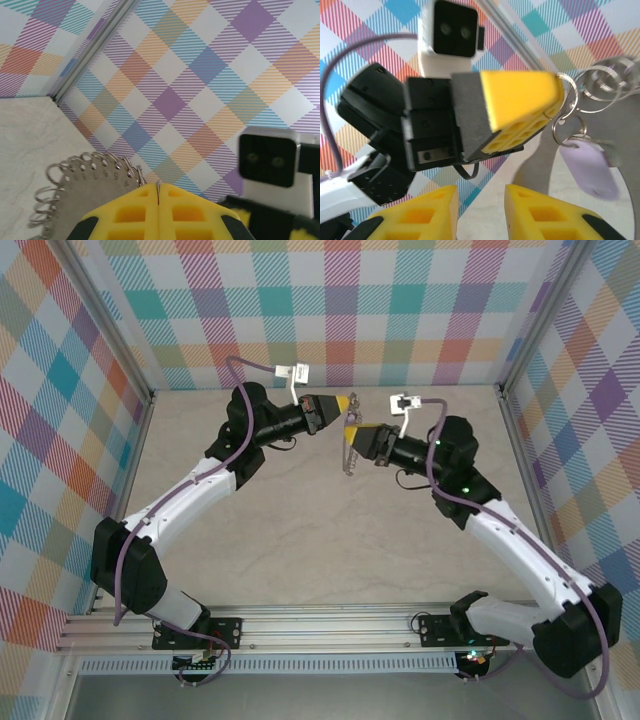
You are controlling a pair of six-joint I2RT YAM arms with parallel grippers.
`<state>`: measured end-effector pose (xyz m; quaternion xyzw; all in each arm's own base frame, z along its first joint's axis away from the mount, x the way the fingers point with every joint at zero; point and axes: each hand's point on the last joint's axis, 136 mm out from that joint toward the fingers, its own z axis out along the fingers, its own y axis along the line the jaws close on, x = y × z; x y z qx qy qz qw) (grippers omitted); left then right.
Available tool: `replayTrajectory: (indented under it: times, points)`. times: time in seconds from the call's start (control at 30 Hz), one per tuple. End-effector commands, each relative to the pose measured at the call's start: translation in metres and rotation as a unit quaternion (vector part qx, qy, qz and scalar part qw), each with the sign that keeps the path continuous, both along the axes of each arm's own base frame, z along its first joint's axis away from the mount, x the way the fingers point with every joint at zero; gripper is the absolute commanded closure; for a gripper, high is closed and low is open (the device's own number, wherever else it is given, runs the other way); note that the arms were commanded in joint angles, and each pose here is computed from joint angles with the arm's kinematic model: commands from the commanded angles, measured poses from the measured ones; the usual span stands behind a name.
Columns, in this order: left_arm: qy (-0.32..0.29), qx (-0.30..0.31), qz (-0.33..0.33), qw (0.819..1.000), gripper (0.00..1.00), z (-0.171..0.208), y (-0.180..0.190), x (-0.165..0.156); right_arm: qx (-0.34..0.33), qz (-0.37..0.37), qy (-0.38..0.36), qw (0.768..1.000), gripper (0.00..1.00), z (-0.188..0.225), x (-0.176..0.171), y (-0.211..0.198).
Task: Put the keys on the keyring
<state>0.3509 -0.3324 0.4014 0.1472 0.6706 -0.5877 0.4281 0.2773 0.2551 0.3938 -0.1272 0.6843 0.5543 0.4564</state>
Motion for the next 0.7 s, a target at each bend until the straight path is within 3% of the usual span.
replayTrajectory:
  times: [0.0,0.17,0.47,0.67]
  points:
    - [-0.033,-0.025,-0.008,0.999,1.00,0.023,-0.002,-0.006,0.004,-0.055,-0.029,0.998,0.69,0.017,0.000,-0.032]
    - [-0.034,-0.036,-0.014,0.999,1.00,0.027,-0.002,-0.009,0.039,-0.076,-0.022,0.996,0.66,0.029,0.013,-0.051]
    - [-0.039,-0.042,-0.023,0.998,1.00,0.033,-0.003,-0.016,0.084,-0.029,-0.005,0.996,0.58,0.028,0.036,-0.032]
    - [-0.053,-0.041,-0.028,0.997,1.00,0.032,-0.003,-0.019,0.103,-0.016,0.010,0.994,0.59,0.023,0.041,-0.027]
